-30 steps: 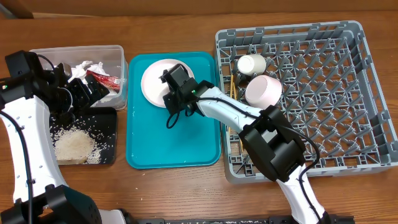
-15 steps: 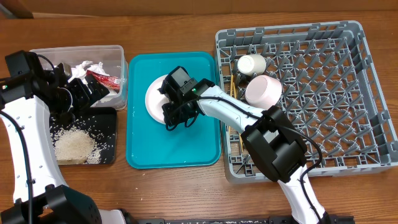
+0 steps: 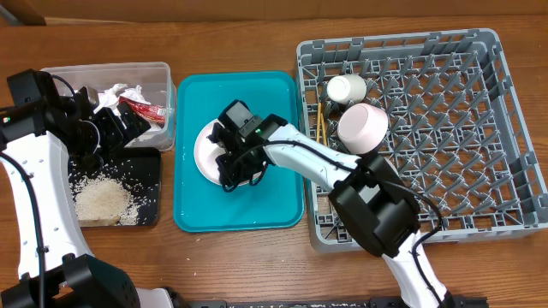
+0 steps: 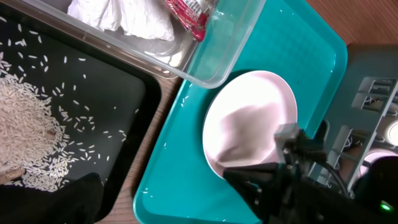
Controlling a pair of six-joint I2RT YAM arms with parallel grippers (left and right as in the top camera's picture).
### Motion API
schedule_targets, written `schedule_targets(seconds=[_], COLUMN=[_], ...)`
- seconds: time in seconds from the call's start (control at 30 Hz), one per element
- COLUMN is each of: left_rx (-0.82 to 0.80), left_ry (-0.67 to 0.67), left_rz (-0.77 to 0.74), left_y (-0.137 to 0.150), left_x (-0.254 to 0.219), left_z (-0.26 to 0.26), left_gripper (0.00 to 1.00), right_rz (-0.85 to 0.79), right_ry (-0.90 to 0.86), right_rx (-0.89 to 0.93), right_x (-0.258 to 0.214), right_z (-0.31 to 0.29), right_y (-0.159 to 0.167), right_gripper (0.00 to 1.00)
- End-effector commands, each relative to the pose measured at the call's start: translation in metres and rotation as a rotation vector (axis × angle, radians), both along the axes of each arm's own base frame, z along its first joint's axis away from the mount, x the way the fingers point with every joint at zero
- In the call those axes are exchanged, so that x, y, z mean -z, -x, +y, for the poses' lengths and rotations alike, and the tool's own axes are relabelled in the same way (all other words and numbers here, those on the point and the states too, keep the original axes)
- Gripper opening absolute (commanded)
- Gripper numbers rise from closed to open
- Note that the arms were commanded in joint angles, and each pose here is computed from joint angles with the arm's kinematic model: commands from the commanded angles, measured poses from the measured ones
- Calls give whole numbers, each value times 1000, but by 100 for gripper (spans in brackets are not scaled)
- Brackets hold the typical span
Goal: Sort waste into correct bins and load items into the dishwasher
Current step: 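Slide the pink plate with the right gripper and grasp its edge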
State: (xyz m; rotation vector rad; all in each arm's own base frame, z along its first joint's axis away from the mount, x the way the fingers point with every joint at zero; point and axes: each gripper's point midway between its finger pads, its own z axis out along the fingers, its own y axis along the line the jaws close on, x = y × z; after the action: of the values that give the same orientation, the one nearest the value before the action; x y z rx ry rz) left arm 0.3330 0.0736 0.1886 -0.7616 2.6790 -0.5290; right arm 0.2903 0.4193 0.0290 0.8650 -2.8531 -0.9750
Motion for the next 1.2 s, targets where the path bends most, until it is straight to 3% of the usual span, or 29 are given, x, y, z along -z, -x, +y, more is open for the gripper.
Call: schedule_targets(seconds=[0.0, 0.13, 0.23, 0.63, 1.17], left_rx=[17, 17, 17, 17, 17], left_ry=[-21, -20, -21, -21, -21], left_rz=[-40, -40, -40, -40, -40], left_y=[-3, -3, -3, -3, -3], left_x=[-13, -12, -13, -13, -13], left_z=[-1, -1, -1, -1, -1], left_gripper=[100, 100, 100, 100, 100], right_rz=[-285, -459, -514, -515, -479], right_ry=[57, 190, 305, 446, 403], right_rx=[89, 164, 212, 239, 233], right_x=[-75, -97, -93, -47, 1], right_z=[-19, -51, -75, -110, -110], right_y=[-52, -84, -96, -98, -83], right_gripper=[10, 36, 44, 49, 49])
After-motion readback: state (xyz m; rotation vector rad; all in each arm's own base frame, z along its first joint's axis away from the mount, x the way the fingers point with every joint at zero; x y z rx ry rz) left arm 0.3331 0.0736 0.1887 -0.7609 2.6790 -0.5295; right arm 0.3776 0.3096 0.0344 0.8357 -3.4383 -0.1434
